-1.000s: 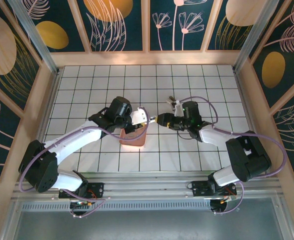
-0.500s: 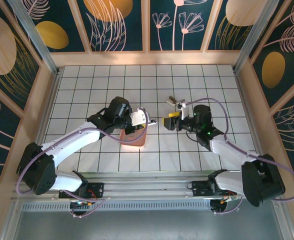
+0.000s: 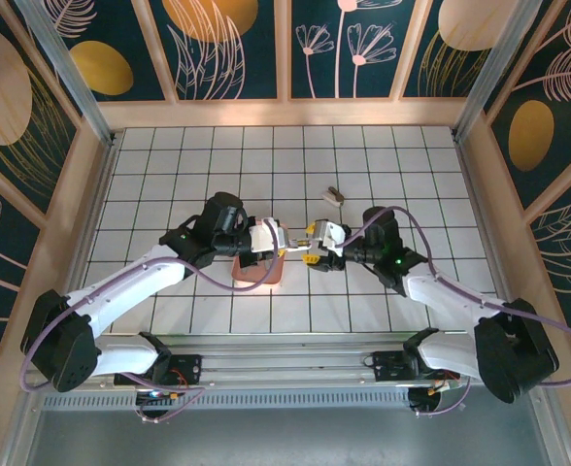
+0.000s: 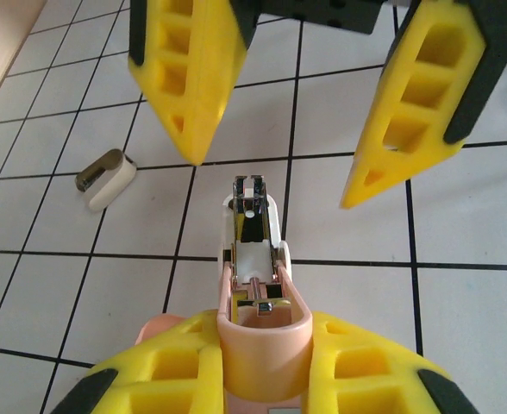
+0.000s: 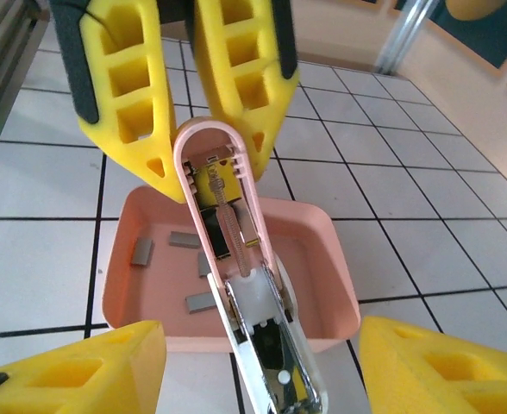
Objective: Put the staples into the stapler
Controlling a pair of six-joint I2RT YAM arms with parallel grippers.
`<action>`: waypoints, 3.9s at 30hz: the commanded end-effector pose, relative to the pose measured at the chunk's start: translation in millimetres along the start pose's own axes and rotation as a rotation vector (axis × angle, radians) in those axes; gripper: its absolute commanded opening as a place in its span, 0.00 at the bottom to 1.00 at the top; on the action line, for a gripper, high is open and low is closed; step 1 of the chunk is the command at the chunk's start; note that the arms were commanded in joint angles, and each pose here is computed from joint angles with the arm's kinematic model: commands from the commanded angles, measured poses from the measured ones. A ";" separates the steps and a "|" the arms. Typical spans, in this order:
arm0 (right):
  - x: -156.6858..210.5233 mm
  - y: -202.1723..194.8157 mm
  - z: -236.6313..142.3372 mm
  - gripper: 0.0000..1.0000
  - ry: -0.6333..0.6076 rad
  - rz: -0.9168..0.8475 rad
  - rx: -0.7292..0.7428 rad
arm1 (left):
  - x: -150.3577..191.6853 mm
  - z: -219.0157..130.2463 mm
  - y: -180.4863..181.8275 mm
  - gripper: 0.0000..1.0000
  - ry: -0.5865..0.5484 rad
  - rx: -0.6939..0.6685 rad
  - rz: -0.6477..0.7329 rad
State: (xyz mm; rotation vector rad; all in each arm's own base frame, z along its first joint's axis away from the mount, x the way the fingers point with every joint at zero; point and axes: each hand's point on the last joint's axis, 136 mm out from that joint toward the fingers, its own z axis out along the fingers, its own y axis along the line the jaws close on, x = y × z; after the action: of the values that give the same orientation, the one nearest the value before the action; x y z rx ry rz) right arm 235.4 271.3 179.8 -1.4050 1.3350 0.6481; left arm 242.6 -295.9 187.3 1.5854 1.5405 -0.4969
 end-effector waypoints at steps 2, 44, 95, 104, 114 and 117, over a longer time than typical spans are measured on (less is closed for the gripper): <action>-16.8 8.2 11.2 0.61 -0.056 -0.078 -0.088 | -12.4 -1.6 -3.7 0.00 -0.060 0.014 0.046; 123.5 -83.3 -46.2 0.10 0.185 1.126 0.925 | 41.4 -49.3 89.4 0.89 -0.222 -0.750 -0.692; 127.1 -89.4 34.1 0.52 0.230 1.104 1.010 | 49.2 -49.0 95.0 0.91 -0.158 -0.789 -0.686; 103.9 -129.5 -10.2 0.55 0.351 1.010 0.858 | 50.5 -52.6 96.5 0.95 -0.176 -0.788 -0.751; 142.7 -193.4 -33.8 0.68 0.595 0.862 0.663 | 67.5 -48.7 100.8 0.97 -0.166 -0.742 -0.846; 166.8 -201.8 -25.0 0.70 0.653 0.892 0.595 | 69.9 -45.4 99.4 0.97 -0.153 -0.727 -0.851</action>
State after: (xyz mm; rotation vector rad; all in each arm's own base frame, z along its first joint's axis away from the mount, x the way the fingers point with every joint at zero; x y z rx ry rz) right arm 466.8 148.9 133.9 -0.2951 2.3407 0.2291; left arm 334.1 -200.0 183.3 0.3045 1.9234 -0.3656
